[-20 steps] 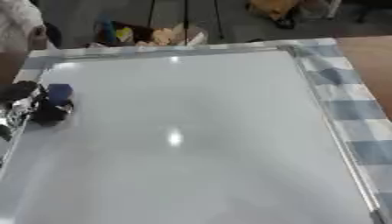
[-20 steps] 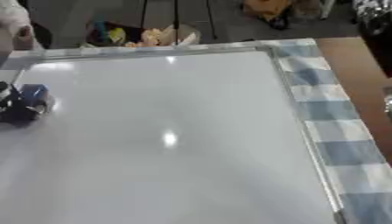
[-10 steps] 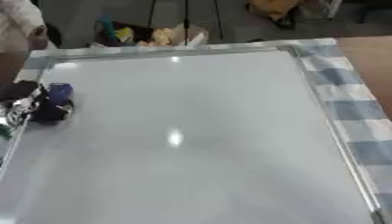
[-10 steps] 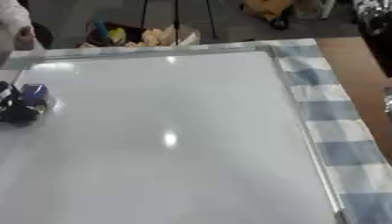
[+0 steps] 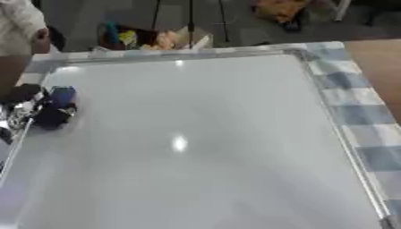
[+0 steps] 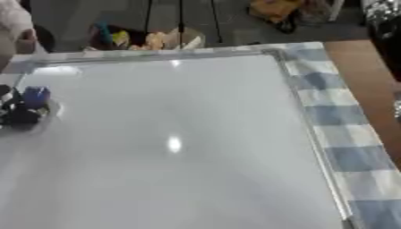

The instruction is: Wipe the whiteboard clean with a brush.

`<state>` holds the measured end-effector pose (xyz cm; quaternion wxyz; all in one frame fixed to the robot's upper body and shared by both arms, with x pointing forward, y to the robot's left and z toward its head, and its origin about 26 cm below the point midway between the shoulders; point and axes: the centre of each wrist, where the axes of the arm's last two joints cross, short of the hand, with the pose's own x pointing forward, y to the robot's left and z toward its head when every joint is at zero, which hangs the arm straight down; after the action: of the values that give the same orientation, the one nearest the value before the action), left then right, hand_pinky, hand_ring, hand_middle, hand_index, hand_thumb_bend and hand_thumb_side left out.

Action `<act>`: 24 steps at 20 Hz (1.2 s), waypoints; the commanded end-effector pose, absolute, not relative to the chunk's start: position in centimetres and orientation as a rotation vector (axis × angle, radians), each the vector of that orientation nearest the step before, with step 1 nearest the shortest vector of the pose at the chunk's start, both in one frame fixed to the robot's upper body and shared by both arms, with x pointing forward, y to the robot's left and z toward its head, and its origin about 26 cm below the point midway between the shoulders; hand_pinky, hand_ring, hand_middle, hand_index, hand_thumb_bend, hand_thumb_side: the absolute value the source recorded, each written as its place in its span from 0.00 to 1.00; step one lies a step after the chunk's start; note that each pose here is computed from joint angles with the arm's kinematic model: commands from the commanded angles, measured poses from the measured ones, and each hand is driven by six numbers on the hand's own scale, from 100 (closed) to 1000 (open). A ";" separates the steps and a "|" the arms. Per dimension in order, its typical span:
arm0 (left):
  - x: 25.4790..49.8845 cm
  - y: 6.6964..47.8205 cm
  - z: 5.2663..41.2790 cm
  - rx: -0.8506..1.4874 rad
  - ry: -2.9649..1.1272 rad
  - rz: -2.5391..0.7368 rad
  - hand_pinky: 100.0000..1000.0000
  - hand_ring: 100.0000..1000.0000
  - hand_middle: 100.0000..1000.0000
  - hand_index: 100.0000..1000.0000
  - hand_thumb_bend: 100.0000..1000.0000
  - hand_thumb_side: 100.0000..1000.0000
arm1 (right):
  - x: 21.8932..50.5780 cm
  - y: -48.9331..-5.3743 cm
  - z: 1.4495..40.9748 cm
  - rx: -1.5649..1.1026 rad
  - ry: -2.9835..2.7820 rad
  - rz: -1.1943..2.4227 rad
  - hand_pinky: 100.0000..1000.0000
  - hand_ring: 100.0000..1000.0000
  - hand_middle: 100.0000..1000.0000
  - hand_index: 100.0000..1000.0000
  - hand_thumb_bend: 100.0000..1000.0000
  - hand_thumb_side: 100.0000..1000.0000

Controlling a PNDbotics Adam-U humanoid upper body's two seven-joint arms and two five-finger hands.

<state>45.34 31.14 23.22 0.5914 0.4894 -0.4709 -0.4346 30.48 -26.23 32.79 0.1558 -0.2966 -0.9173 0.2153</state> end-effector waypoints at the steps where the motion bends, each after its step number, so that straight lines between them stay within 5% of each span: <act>1: 45.3 31.2 24.2 1.154 -1.103 -1.018 0.42 0.55 0.56 0.40 0.05 0.61 | 29.9 -26.5 33.7 -0.874 -2.653 0.617 0.81 0.83 0.74 0.83 0.00 1.00; 6: 45.4 31.0 24.0 1.143 -1.097 -1.037 0.42 0.52 0.48 0.39 0.05 0.61 | 29.9 -26.5 33.7 -0.872 -2.653 0.612 0.81 0.83 0.74 0.83 0.00 1.00; 24: 45.4 28.4 24.1 1.204 -1.074 -1.206 0.42 0.54 0.49 0.38 0.10 0.62 | 30.0 -26.4 33.7 -0.865 -2.657 0.590 0.81 0.83 0.74 0.83 0.00 1.00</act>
<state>45.45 29.02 23.39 0.5459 0.5010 -0.4484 -0.4999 30.48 -26.24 32.78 0.1587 -0.2953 -0.9195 0.2054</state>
